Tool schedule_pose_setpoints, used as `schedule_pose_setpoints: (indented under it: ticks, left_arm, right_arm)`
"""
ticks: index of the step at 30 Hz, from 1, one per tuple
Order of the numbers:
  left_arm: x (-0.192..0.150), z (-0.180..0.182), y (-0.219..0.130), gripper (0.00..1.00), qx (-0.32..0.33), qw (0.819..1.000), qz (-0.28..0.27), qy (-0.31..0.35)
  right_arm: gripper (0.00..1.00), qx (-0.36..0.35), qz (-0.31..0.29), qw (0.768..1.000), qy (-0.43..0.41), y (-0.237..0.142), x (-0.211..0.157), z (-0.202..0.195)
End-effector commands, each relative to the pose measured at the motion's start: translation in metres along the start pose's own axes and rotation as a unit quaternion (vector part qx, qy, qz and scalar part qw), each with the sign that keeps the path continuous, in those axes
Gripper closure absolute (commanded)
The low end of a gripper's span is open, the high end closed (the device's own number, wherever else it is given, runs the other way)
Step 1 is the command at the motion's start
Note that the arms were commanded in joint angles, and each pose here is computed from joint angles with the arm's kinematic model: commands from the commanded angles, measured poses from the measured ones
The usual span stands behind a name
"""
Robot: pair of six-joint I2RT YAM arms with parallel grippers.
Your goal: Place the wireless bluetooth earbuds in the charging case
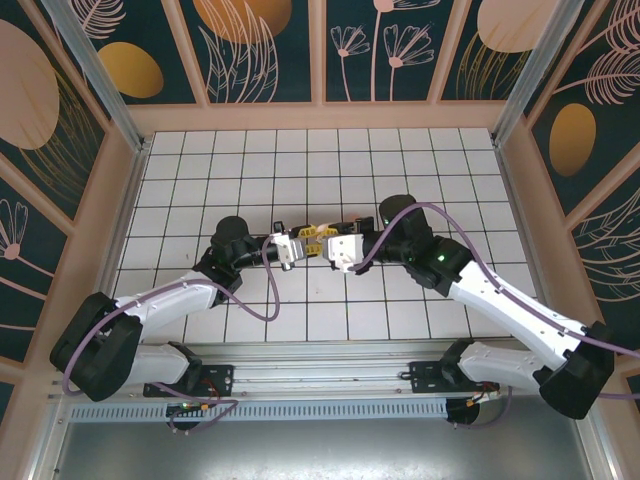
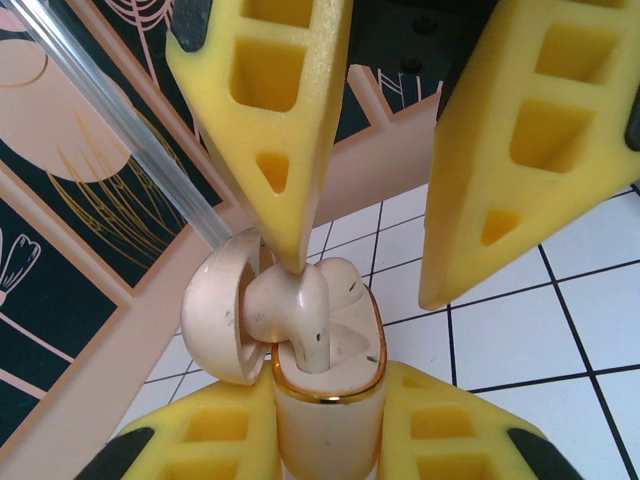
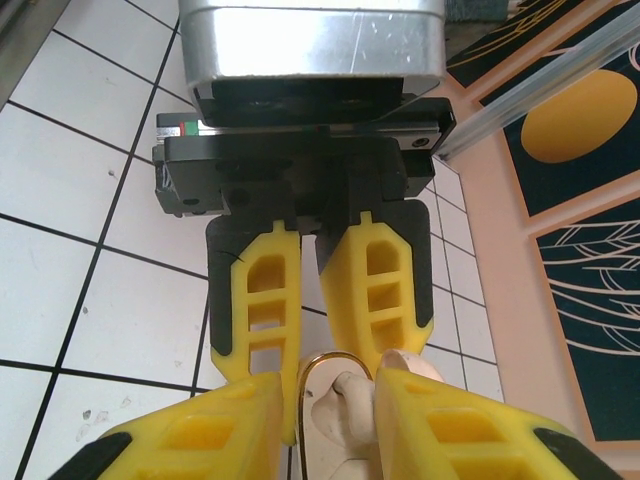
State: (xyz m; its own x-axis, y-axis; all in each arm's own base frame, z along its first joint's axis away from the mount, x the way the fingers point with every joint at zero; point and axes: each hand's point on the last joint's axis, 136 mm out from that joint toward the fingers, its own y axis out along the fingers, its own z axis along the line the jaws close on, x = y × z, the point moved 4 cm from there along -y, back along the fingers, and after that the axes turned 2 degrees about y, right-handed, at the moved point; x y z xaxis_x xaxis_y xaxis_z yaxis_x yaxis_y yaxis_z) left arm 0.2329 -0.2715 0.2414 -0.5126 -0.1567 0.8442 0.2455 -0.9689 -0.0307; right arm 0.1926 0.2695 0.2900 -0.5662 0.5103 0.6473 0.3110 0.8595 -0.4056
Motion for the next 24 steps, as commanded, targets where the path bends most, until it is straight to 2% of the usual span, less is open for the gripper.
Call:
schedule_pose_setpoints:
  ticks: [1,6,13,24]
  left_arm:
    - [0.025,0.005,-0.001,0.8,-0.003,0.999,-0.04,0.027]
    - [0.024,0.005,-0.001,0.8,-0.001,0.999,-0.039,0.027]
    - [0.025,0.005,-0.001,0.81,-0.005,0.999,-0.039,0.028]
    - [0.028,0.005,-0.002,0.81,-0.004,0.999,-0.042,0.033]
  right_arm:
    - [0.69,-0.008,0.014,1.0,-0.003,0.002,0.001,-0.008]
    - [0.69,-0.005,0.015,1.0,0.0,0.001,0.003,-0.008]
    - [0.68,-0.018,0.046,0.999,-0.007,-0.001,-0.004,-0.014]
    - [0.7,0.003,0.066,0.998,0.003,0.005,-0.012,-0.009]
